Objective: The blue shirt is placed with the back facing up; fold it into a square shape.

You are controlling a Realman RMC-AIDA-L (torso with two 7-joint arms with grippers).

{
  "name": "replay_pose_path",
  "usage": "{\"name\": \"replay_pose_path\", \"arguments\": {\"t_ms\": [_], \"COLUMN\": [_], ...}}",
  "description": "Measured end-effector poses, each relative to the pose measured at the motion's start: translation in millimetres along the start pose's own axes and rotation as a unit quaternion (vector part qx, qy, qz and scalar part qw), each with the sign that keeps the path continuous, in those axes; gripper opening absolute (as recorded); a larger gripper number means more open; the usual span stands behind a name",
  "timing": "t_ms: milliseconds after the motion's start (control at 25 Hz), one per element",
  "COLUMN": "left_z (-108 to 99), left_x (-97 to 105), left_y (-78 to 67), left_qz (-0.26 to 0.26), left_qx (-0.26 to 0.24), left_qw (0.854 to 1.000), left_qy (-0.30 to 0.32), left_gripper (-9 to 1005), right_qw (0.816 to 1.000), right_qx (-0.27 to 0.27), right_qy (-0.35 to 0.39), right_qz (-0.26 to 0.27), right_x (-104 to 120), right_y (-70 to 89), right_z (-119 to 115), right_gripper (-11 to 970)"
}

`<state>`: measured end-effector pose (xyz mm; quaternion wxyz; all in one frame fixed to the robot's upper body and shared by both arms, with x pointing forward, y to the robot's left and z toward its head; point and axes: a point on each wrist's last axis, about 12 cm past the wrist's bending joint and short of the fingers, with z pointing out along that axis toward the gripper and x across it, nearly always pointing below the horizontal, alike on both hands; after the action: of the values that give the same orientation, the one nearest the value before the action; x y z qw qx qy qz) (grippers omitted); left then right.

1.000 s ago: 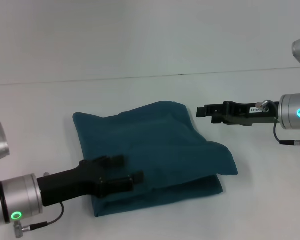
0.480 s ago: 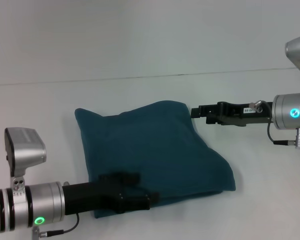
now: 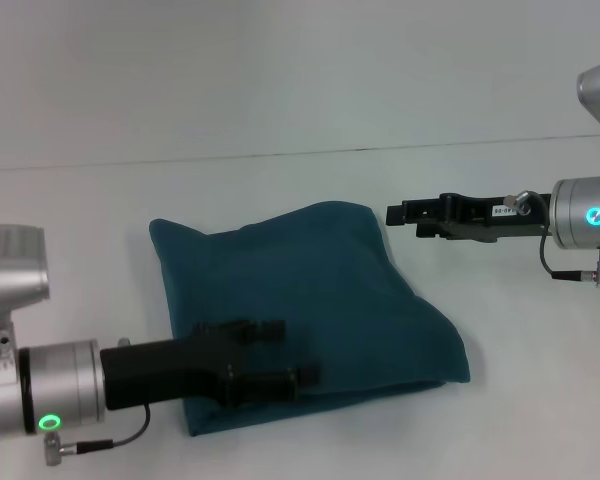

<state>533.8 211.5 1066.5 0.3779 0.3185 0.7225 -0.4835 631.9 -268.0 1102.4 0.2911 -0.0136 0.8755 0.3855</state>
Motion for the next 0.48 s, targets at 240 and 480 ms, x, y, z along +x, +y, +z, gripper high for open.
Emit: {"name": "replay_pose_path", "arguments": {"t_ms": [240,480], "left_z": [10,25], "left_x": [-1,9], "left_y": [7.6,13.4], "left_qz": [-0.011,-0.026], "left_qx": [-0.031,-0.059], "left_qw": [0.999,0.998], "left_qy": [-0.015,-0.002], "left_gripper": [933,933], "right_qw": [1.0,1.0], "right_qx": [0.0,0.001], "right_qy": [0.002,0.002], "right_qz": [-0.004,-0.005], "right_x": [0,2], "right_y": [0.6,-0.6], "right_z": [1,0], "right_gripper": [703,703]}}
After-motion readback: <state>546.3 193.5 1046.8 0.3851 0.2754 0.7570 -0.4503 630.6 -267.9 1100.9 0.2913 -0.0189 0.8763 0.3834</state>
